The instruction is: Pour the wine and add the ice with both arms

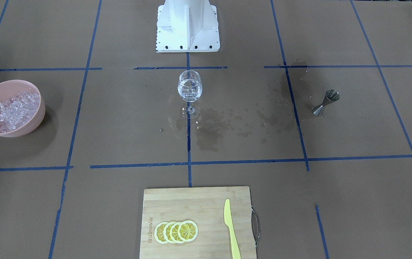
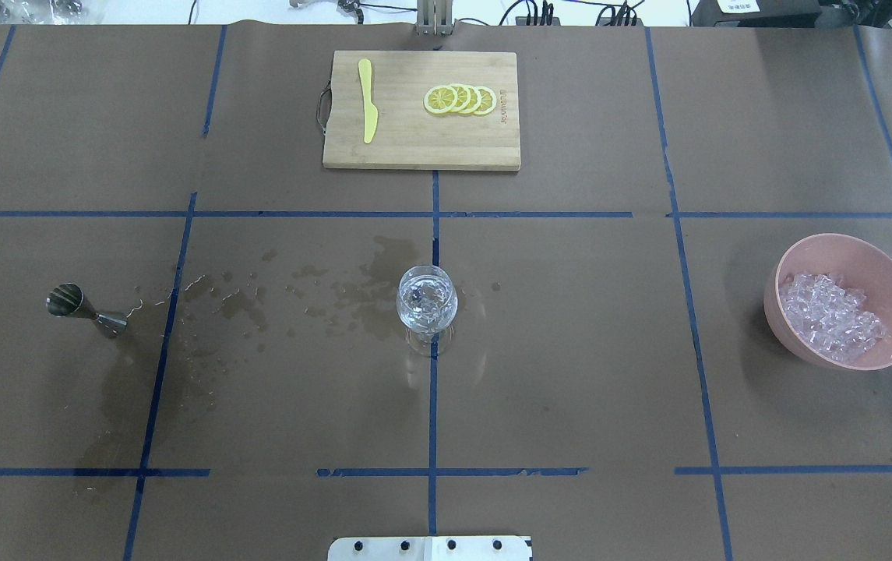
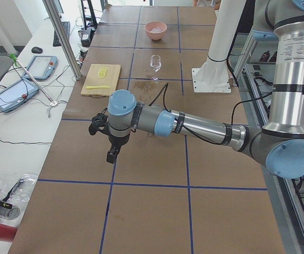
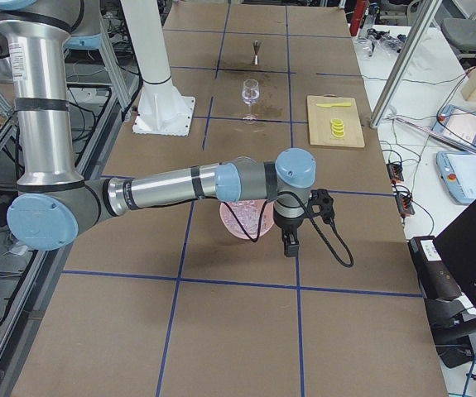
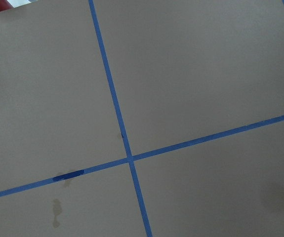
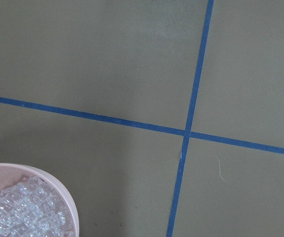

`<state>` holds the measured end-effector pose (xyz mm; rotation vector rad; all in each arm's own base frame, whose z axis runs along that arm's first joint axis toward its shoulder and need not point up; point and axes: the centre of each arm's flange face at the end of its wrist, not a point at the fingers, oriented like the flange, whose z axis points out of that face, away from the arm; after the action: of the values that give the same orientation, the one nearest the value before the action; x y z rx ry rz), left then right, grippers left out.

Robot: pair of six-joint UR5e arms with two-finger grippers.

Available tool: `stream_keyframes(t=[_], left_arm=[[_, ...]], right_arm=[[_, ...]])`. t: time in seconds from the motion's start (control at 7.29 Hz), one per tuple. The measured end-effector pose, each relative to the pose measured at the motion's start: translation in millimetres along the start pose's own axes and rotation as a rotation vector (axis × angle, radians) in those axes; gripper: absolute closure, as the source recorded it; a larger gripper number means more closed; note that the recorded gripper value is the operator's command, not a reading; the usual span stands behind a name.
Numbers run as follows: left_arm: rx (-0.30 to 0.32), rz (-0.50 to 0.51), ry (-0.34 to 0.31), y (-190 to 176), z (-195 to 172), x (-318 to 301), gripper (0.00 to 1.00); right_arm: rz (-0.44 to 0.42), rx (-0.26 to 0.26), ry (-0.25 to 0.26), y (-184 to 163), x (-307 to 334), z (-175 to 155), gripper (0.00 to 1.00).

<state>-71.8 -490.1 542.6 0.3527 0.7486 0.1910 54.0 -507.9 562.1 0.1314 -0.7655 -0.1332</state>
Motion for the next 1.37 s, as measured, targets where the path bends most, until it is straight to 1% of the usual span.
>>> stream_keyframes(t=[0.14,0.41,0.69,1.1,1.37], left_arm=[[-0.009,-0.004,0.001,11,8,-6,0.0],[-0.031,-0.004,0.011,19,21,-10,0.0],[-0.057,-0.002,0.056,24,35,-5,0.0],[-0.068,0.01,0.116,26,45,6,0.0],[-0.075,0.023,0.123,24,48,11,0.0]], right_arm=[[0.0,0.0,0.001,1,2,1,0.0],[0.003,-0.011,-0.004,1,3,8,0.0],[0.012,-0.024,-0.009,5,7,15,0.0],[0.03,-0.043,-0.024,13,12,22,0.0],[0.045,-0.056,-0.03,21,15,26,0.0]])
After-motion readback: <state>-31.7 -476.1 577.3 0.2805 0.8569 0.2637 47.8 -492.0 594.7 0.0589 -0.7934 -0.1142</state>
